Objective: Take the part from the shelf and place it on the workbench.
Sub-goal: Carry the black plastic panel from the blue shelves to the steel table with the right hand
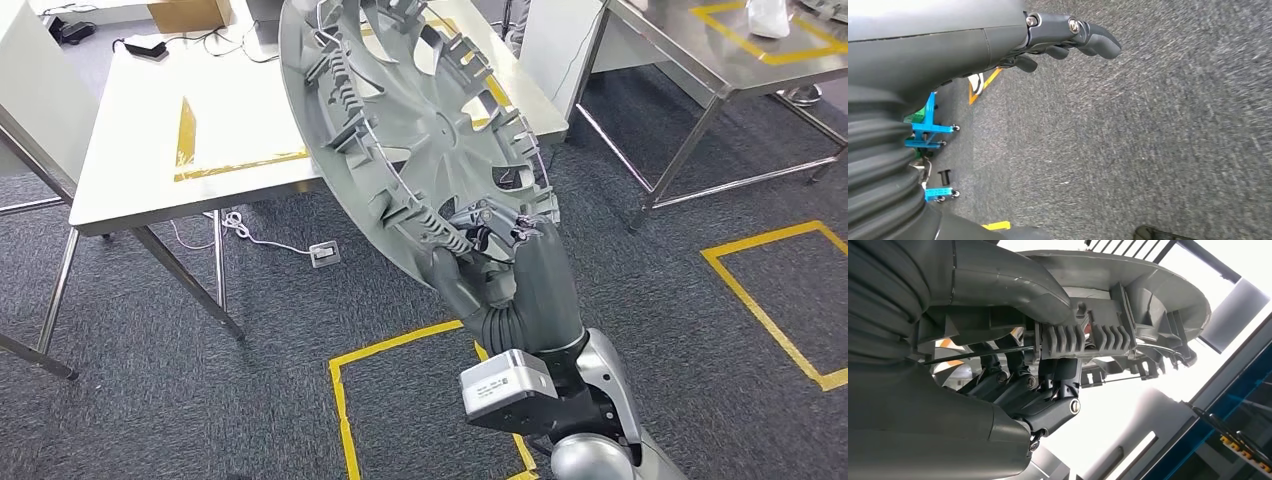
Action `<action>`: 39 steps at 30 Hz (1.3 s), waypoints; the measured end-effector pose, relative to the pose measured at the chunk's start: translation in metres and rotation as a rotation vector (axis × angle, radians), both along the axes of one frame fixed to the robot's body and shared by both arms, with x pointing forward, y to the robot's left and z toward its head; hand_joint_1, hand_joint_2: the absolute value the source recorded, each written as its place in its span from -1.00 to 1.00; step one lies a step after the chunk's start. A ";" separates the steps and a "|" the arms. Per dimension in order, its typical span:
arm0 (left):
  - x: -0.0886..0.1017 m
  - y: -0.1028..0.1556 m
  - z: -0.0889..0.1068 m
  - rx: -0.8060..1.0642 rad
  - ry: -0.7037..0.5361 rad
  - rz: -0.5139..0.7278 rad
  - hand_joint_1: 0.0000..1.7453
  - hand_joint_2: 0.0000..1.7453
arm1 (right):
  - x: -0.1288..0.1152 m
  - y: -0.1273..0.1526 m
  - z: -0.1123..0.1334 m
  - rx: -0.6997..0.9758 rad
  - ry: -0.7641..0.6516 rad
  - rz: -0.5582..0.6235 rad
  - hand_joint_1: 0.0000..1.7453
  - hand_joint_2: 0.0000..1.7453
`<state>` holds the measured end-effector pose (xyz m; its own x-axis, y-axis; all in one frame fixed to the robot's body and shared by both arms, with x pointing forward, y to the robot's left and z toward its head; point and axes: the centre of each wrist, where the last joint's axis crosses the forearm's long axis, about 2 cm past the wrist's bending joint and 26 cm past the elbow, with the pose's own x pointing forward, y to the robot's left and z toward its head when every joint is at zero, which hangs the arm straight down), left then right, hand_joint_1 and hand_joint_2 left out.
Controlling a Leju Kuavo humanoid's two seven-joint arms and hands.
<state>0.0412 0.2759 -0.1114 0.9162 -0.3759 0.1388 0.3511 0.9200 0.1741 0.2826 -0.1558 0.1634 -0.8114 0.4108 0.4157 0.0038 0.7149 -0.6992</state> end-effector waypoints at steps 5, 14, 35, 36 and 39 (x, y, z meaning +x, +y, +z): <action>0.000 0.001 0.000 0.003 0.007 0.009 -1.00 1.00 | -0.003 0.005 0.000 -0.002 0.005 0.010 1.00 1.00; -0.001 0.001 0.000 0.007 0.015 0.000 -1.00 1.00 | -0.007 0.016 0.009 0.013 0.012 0.009 1.00 1.00; 0.012 -0.004 0.002 0.007 0.000 -0.016 -1.00 1.00 | -0.004 0.000 0.008 0.024 -0.021 -0.025 1.00 1.00; 0.013 -0.004 0.002 0.007 -0.002 -0.015 -1.00 1.00 | -0.004 0.000 0.008 0.023 -0.022 -0.024 1.00 1.00; 0.014 -0.004 0.002 0.005 -0.007 -0.012 -1.00 1.00 | -0.003 0.000 0.009 0.023 -0.023 -0.023 1.00 1.00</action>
